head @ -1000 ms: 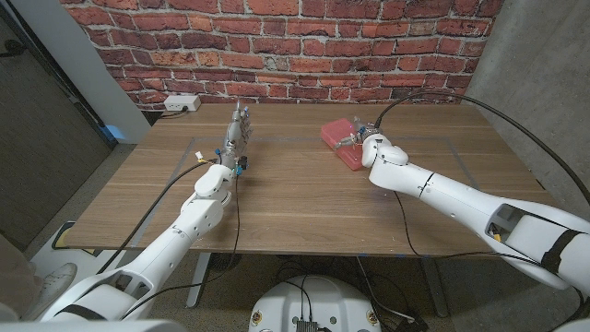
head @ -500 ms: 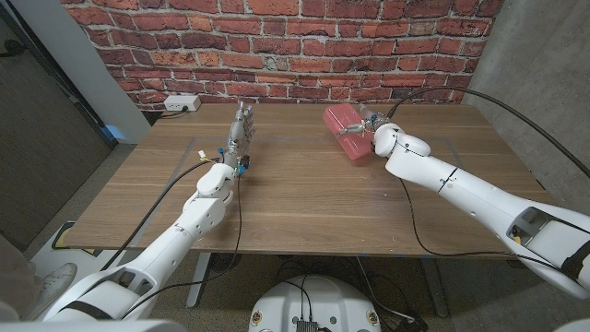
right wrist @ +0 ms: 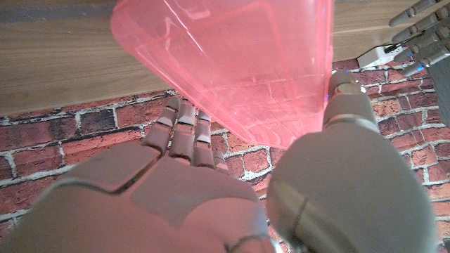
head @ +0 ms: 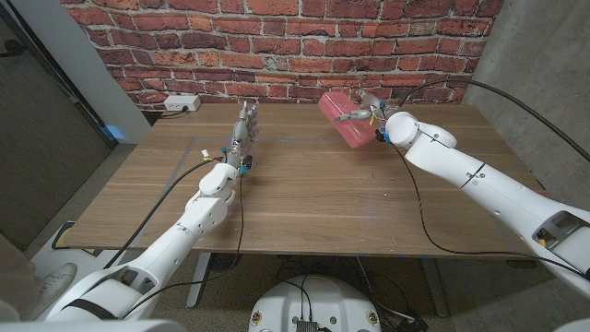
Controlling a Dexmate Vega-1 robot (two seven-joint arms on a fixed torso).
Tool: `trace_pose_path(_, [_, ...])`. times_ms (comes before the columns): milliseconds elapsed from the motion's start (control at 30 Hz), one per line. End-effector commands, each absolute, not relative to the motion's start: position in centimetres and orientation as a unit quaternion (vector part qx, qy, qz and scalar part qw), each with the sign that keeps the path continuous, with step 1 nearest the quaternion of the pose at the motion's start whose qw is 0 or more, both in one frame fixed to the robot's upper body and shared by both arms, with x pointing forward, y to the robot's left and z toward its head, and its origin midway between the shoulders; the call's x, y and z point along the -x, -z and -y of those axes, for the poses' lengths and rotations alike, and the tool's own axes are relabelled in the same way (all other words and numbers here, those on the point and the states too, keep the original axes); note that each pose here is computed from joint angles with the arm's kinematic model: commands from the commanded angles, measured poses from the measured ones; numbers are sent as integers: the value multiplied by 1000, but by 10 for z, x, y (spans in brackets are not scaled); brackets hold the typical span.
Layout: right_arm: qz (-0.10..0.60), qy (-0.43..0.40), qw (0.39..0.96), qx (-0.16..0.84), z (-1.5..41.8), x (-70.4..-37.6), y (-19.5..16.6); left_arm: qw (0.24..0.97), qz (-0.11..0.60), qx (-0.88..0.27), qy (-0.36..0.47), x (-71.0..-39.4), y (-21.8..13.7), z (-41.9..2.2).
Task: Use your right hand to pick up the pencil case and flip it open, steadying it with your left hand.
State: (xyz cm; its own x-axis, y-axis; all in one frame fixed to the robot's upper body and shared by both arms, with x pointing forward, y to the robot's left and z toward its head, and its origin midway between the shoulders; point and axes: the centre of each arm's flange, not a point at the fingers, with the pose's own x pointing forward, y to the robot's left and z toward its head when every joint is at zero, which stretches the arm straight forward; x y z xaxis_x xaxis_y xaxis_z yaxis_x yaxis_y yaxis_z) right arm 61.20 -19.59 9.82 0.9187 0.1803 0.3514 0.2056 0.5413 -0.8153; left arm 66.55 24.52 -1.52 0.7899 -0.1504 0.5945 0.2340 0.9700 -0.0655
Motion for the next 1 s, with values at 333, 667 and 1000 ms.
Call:
trace_pose_path(333, [273, -31, 852, 447, 209, -580, -135, 922, 343, 59, 169, -660, -6, -212])
trace_pose_path(667, [279, -43, 865, 416, 218, -579, -142, 903, 354, 92, 226, -657, -20, -189])
trace_pose_path(1000, [299, -56, 863, 404, 215, -571, -149, 890, 356, 109, 264, -656, -27, -176])
